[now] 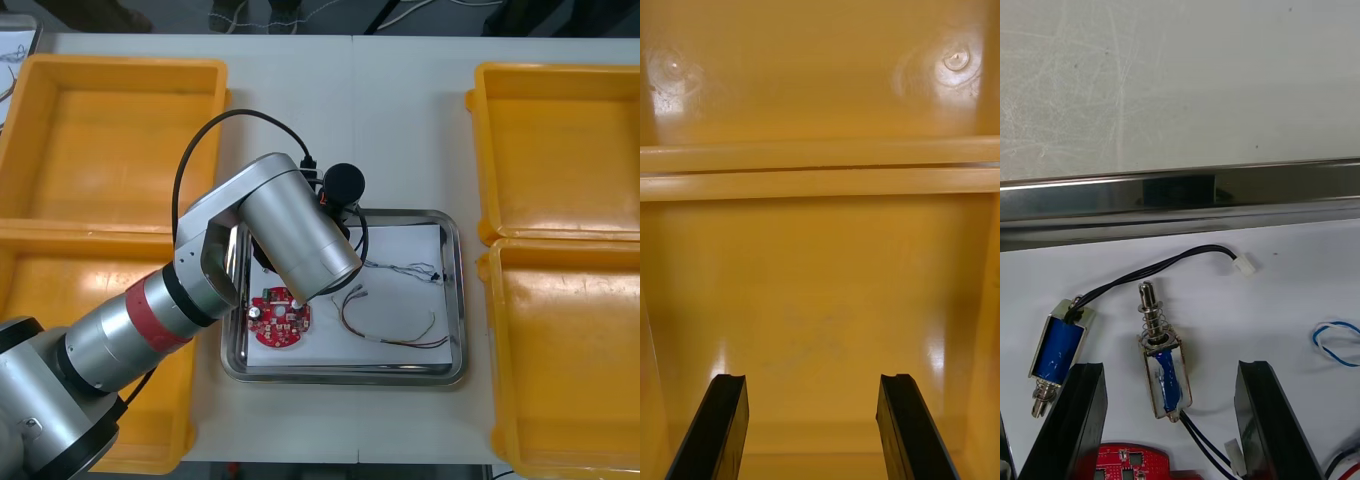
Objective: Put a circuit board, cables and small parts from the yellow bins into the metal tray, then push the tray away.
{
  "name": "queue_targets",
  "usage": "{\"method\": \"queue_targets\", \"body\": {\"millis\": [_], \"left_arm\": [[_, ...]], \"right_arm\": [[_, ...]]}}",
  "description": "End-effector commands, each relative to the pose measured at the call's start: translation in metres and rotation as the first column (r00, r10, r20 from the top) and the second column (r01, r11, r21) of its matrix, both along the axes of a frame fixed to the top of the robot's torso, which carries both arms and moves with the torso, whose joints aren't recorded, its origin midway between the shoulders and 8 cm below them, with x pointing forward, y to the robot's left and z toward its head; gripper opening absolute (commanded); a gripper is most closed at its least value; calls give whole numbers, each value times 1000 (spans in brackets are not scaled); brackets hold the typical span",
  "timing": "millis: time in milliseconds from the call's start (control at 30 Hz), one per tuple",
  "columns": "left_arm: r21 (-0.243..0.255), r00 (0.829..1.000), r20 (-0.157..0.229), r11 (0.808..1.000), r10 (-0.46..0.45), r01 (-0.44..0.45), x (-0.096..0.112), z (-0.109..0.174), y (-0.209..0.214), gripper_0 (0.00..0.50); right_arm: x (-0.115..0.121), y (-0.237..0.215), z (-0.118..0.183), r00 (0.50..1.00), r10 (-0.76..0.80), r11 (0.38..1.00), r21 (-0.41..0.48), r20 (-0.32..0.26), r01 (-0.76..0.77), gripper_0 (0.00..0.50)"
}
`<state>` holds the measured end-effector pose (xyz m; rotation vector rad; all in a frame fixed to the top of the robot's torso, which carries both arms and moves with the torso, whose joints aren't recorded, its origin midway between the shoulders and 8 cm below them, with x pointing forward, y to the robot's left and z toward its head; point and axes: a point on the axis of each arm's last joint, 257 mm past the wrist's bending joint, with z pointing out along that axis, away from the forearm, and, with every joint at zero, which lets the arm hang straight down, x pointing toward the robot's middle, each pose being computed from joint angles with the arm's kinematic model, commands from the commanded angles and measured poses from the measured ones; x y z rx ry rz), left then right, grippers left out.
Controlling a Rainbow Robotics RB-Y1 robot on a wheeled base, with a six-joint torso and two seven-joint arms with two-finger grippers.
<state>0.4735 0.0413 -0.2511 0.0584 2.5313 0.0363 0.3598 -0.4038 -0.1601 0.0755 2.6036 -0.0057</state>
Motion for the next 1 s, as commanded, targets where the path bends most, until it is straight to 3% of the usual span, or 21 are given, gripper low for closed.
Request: {"method": "queue_targets", "body": {"millis": [33,333,600,867,1000], "left_arm": [[-71,1000,11,997,5,-4,-3,29,-2,500],[-117,999,9,992,37,-35,1,84,49,500],[-83,1000,-6,996,25,-25,-4,126,116,500],[-117,1000,26,993,1,2,-1,167,159,500],[-115,999,46,993,-8,13,0,183,184,500]], "right_arm": [[-5,9,-4,1000,-23,999,27,-4,23,500],[-6,10,-4,1000,-20,999,30,-5,20,500],[-7,10,-1,1000,4,1000,14,-13,-4,500],[-9,32,9,993,118,993,18,-33,-117,500],[-5,43,19,984,176,983,-37,-24,-177,500]]}}
